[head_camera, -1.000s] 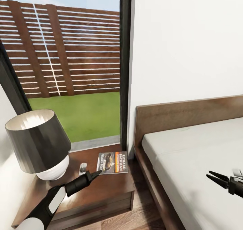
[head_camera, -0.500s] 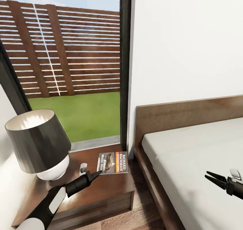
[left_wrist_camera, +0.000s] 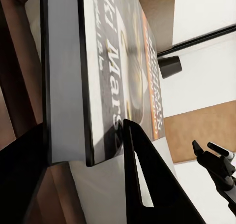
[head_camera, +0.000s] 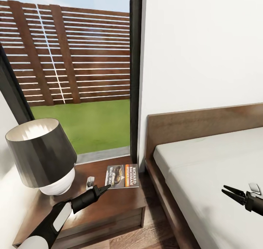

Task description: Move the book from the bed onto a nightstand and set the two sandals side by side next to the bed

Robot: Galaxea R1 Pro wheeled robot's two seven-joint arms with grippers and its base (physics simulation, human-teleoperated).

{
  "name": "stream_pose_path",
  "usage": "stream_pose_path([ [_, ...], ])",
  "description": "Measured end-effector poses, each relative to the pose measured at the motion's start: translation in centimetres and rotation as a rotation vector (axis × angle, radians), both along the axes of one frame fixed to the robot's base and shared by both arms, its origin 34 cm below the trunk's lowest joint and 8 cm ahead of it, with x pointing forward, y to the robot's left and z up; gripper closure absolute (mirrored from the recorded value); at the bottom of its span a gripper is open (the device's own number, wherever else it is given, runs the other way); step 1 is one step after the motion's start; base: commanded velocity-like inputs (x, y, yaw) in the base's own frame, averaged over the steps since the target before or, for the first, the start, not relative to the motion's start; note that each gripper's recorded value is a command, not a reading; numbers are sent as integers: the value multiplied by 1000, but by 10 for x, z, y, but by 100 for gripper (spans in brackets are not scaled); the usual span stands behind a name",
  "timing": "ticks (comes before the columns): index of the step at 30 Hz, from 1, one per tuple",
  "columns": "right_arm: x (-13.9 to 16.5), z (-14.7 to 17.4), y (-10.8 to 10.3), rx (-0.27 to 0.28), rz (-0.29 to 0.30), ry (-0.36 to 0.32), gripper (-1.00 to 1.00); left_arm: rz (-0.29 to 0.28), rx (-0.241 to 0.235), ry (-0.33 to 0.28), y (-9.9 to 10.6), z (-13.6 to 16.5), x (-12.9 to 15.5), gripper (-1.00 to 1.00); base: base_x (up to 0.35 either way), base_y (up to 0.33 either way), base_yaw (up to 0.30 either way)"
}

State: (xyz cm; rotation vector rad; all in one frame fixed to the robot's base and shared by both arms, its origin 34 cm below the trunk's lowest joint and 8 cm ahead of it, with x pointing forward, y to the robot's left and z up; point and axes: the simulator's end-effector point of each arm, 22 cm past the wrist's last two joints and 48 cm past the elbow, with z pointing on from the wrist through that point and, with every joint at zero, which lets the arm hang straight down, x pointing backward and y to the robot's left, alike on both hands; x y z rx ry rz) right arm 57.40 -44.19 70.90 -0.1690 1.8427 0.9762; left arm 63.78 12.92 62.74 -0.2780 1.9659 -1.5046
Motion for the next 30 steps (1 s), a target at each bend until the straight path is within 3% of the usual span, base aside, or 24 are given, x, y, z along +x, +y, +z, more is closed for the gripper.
stream_pose_path([
  [24,0,0,1,0,1,-1,-100,-1,2,0,-1,0,0,100,0,0,248],
  [30,0,0,0,0,0,-1,-100,-1,-1,0,-1,0,0,100,0,0,72],
])
